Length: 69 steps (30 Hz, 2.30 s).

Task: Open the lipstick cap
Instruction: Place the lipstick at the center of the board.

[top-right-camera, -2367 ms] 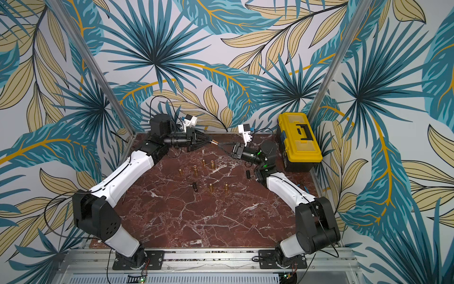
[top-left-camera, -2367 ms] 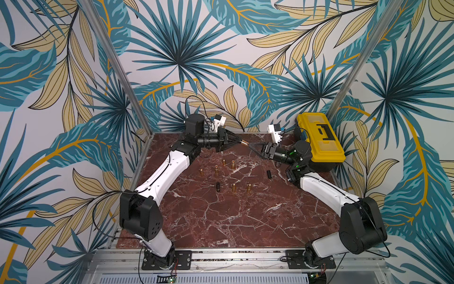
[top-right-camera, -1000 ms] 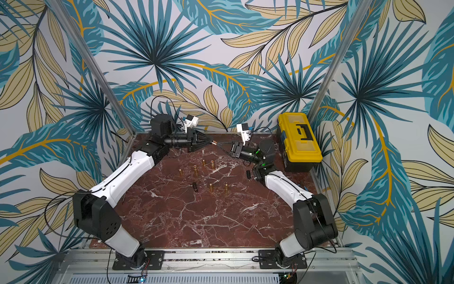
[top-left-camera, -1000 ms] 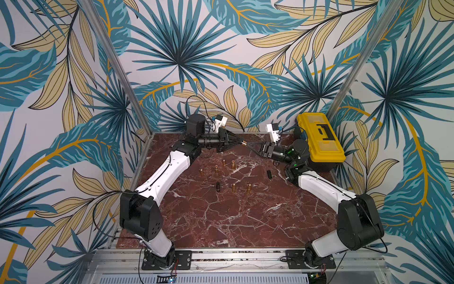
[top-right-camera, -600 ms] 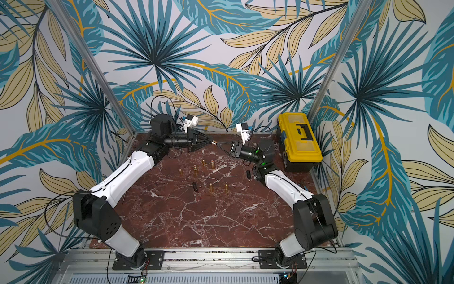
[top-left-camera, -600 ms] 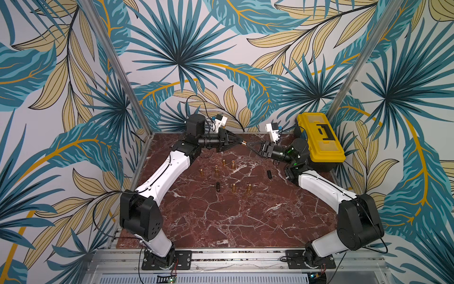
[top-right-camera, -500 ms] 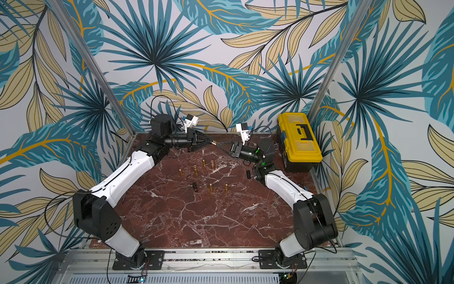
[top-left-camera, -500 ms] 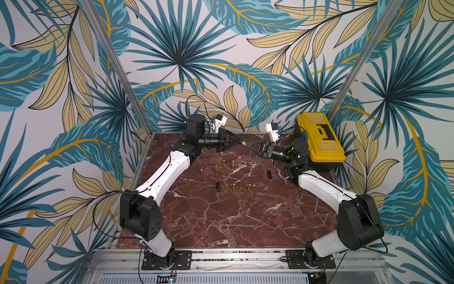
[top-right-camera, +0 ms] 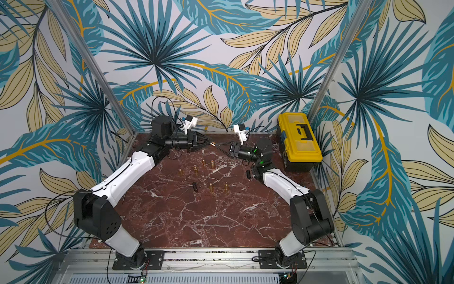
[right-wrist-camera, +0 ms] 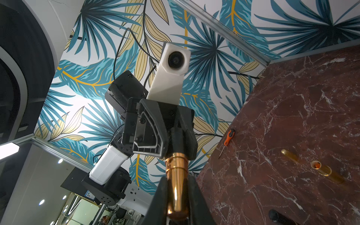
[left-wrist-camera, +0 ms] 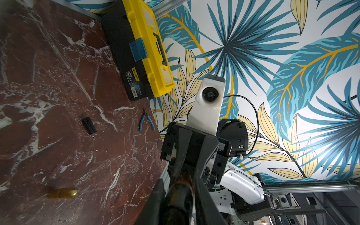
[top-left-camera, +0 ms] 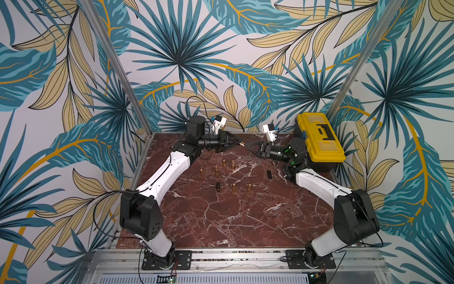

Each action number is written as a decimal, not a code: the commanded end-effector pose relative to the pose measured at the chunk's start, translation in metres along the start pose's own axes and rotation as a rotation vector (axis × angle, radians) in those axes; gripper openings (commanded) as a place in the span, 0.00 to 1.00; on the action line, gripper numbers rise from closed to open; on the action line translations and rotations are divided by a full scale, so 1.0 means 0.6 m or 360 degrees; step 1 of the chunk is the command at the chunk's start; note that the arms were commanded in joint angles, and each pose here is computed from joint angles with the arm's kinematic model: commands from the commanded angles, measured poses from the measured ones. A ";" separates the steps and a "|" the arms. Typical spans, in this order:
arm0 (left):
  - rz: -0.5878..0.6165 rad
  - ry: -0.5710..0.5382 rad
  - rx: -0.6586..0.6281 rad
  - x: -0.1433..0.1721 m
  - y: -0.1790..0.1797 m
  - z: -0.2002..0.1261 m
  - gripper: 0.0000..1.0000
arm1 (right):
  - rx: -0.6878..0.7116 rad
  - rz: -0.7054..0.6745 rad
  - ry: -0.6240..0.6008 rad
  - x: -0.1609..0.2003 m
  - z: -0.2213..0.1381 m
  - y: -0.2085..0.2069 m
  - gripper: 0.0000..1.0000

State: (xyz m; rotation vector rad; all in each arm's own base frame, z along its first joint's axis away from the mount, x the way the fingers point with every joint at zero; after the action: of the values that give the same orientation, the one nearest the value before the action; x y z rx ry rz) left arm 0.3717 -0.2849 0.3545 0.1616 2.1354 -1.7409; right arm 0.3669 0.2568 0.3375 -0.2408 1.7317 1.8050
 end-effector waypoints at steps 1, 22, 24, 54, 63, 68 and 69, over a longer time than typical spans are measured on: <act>0.0108 0.0029 0.0039 0.007 -0.007 0.004 0.29 | 0.0004 0.0075 0.0031 0.003 0.006 -0.009 0.16; 0.0103 -0.0170 -0.0034 -0.046 0.012 -0.069 0.44 | 0.0327 0.0077 0.0185 0.020 -0.032 -0.063 0.13; 0.0115 -0.0231 -0.0078 -0.052 0.020 -0.081 0.44 | 0.0444 0.0032 0.0247 0.021 -0.045 -0.065 0.13; 0.0465 0.0079 -0.1552 0.003 0.230 -0.095 0.47 | 0.1908 -0.0194 0.0846 -0.007 -0.179 -0.236 0.12; 0.0436 0.0099 -0.1632 0.064 0.226 -0.130 0.48 | 0.2124 -0.0261 0.1169 0.022 -0.151 -0.304 0.12; 0.0433 0.0072 -0.1586 0.085 0.199 -0.134 0.48 | 0.2139 -0.0230 0.1317 0.036 -0.140 -0.332 0.12; 0.0434 0.0066 -0.1579 0.088 0.195 -0.134 0.48 | 0.2137 -0.0213 0.1343 0.040 -0.138 -0.338 0.12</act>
State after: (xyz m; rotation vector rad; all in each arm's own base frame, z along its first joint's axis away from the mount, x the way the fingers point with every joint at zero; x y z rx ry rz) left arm 0.3531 -0.1885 0.2271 0.2015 2.6129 -0.4012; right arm 0.4459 0.1832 0.1499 -0.4783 2.8879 0.1592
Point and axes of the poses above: each gripper's point midway between its finger pads, its own z axis out along the fingers, its own y axis along the line the jaws close on, x = y × z, the point moved 1 cm from there along -z, back along the fingers
